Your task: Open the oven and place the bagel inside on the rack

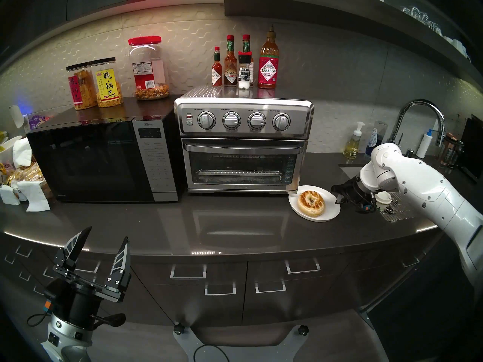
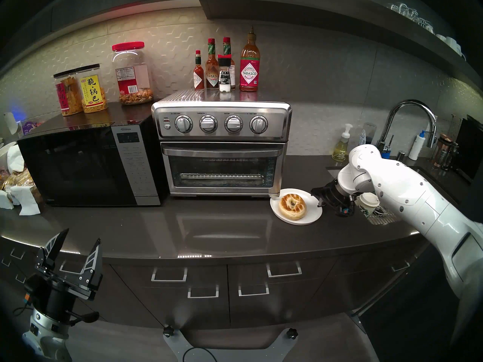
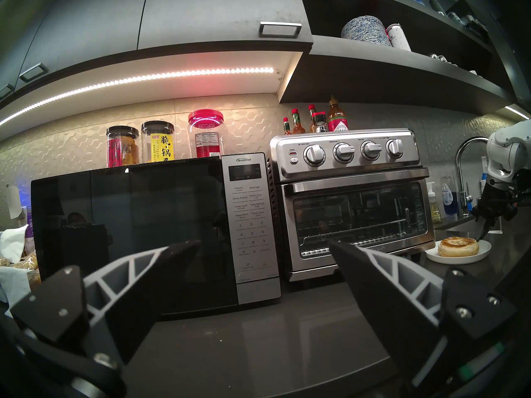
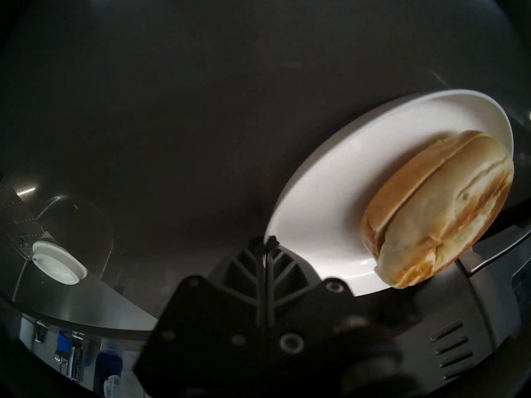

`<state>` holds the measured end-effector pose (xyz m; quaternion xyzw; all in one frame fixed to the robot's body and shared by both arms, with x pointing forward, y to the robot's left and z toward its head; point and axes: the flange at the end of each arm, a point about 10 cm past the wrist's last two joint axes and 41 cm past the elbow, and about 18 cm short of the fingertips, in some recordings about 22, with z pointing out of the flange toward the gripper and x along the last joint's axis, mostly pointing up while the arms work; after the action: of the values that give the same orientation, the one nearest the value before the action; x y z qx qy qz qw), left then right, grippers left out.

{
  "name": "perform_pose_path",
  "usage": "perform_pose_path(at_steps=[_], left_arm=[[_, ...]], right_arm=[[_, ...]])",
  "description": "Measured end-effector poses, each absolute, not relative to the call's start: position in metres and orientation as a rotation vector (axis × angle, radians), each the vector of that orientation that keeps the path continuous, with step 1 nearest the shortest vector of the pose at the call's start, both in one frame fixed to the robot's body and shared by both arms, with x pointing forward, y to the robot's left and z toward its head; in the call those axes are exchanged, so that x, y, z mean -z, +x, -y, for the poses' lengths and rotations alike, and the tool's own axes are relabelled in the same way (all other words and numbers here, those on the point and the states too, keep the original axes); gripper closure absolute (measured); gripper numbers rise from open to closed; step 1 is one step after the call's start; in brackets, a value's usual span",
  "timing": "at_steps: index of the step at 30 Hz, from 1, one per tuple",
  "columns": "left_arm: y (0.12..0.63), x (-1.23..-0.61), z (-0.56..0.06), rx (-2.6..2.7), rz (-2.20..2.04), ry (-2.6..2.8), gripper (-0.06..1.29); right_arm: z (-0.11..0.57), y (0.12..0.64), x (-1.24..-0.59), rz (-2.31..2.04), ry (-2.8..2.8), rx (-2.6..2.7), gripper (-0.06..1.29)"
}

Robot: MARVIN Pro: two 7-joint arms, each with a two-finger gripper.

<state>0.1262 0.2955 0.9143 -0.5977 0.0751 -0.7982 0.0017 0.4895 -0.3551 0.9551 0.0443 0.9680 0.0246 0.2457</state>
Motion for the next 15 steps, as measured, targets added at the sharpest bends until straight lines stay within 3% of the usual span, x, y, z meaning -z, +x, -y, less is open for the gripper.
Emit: perform_pose_path(at_steps=[15], left_arm=[[0.126,-0.914,-0.295,2.505,-0.236,-1.876,-0.04]], right_arm=[[0.384,0.489,-0.956,-2.633,0.15,-0.039,1.25]])
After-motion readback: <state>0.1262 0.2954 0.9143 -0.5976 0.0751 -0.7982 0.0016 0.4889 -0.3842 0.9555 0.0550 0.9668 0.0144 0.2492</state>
